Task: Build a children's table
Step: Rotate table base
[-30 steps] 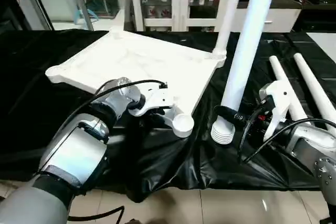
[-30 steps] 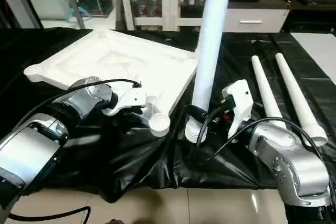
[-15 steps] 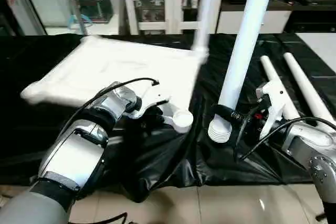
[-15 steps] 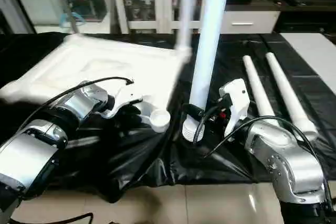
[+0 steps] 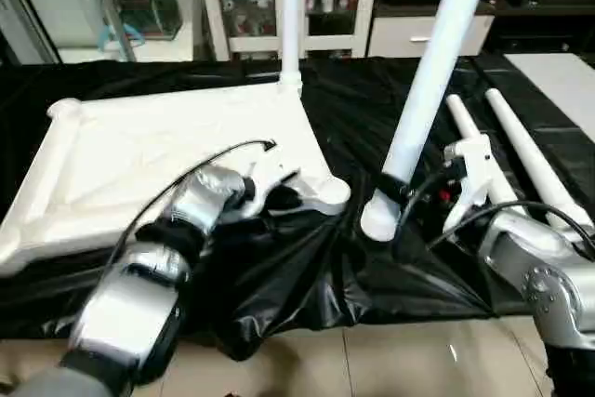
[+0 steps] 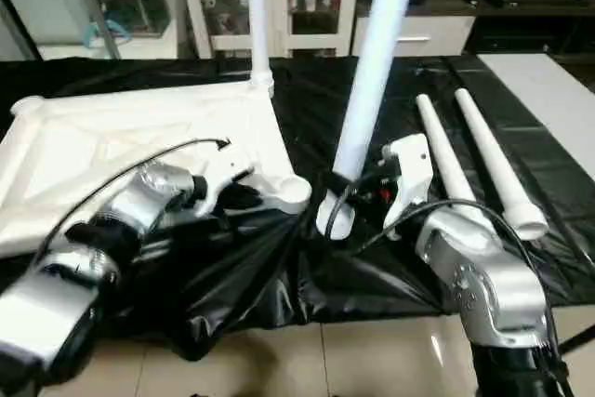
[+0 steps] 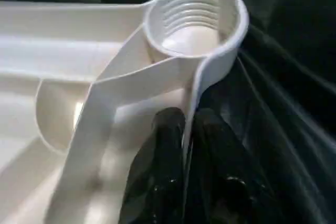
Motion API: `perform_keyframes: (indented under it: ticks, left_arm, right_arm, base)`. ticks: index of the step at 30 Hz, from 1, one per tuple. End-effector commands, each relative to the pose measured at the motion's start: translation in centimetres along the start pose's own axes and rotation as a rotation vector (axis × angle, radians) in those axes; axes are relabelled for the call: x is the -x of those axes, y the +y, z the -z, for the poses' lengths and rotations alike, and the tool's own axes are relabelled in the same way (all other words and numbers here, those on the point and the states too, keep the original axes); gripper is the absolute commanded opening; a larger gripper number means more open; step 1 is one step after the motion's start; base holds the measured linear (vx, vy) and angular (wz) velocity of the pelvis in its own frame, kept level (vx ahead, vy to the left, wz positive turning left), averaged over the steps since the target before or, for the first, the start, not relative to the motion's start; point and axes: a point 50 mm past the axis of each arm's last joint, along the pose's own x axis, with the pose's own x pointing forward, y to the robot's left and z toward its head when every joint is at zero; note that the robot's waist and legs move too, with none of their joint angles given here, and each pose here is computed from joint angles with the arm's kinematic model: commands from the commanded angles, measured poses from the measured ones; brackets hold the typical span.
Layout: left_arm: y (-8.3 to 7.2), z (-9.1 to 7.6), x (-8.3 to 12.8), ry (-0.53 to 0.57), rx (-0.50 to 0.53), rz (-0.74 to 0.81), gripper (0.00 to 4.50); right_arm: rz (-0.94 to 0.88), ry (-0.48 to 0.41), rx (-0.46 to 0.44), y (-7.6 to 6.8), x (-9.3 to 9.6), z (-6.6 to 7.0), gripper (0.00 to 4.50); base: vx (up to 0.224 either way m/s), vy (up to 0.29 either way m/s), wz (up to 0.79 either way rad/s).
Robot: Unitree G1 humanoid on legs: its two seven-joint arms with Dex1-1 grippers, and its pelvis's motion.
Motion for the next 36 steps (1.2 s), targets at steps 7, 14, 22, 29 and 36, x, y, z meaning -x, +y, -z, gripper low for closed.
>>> perform_keyframes:
  ticks: [7,14,22,29,36]
  left_arm:
    - [-2.7,2.5,0.2,0.105,-0.111,0.118,0.03]
    - [-3.5,0.9,0.9,-0.006,-0.104,0.193,0.69]
    - [-3.7,0.2,1.2,0.001,-0.159,0.23,1.45]
    - [-2.8,-0.5,0.8,-0.014,-0.156,0.125,1.84]
    - [-2.8,0.3,0.3,0.005,-0.125,0.125,1.6]
  right_arm:
    - [-0.03,-0.021,0.022,0.1,0.3,-0.9,1.8]
    - [-0.006,-0.046,0.035,-0.8,0.6,-1.7,1.8]
    - [-0.013,-0.061,0.035,-0.8,0.3,-2.2,1.8]
    - [-0.025,-0.06,0.032,-0.7,0.2,-2.2,1.8]
    - [-0.045,-0.075,0.019,-0.2,-0.5,-2.1,1.8]
  base:
    - [0.0,0.0,0.0]
    - [0.0,0.0,0.0]
    - [0.0,0.0,0.0]
    - [0.0,0.0,0.0]
    - [0.0,0.0,0.0]
